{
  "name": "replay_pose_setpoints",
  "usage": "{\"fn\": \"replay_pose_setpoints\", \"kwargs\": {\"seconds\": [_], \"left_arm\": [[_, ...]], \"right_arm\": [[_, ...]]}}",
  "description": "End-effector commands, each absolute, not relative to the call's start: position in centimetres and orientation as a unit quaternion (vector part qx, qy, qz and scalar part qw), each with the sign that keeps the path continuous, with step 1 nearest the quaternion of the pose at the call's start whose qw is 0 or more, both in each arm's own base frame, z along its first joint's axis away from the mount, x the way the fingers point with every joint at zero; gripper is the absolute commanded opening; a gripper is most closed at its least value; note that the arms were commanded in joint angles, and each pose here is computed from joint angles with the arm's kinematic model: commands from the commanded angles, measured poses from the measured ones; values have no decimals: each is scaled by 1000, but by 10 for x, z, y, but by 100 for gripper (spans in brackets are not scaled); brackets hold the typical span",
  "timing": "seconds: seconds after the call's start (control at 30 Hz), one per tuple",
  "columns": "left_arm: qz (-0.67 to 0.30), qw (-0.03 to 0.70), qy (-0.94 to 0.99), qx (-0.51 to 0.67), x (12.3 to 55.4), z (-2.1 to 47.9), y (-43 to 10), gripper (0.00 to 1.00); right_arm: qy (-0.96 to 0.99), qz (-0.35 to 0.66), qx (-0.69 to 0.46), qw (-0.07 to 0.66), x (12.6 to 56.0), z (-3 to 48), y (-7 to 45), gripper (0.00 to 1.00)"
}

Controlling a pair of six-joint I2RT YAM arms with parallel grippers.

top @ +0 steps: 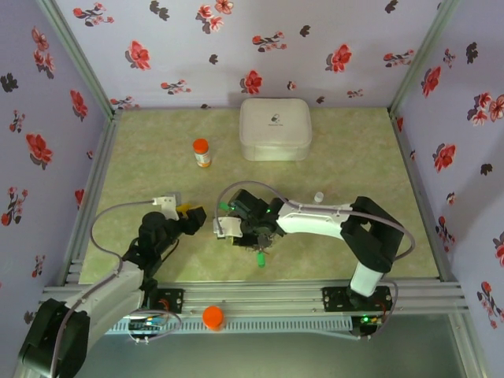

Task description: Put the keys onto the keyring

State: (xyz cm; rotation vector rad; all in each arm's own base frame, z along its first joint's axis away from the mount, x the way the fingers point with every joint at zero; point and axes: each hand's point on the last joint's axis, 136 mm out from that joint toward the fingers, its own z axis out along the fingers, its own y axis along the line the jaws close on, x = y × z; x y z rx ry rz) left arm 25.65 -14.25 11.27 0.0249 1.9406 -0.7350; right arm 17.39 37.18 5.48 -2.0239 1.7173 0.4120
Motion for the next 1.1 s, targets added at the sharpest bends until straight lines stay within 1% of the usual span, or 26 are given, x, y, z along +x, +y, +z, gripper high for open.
{"fn": "replay_pose_setpoints", "kwargs": {"seconds": [0.0,0.17,0.5,0.63,1.07], "left_arm": [[-302,510,805,-8,258,115,-138,61],[-306,512,803,-10,258,117,-138,61],[-306,513,802,-10,258,117,-138,61],[-306,512,803,-11,259,117,-138,61],[-306,508,805,-13,259,116,-139,61]], "right_arm": [[624,124,-744,206,177,44,368,22],[632,119,-741,195,174,38,364,21],[639,119,-733,201,172,32,364,19],[642,122,-731,199,172,30,366,20],[644,116,-729,203,175,21,371,21]]}}
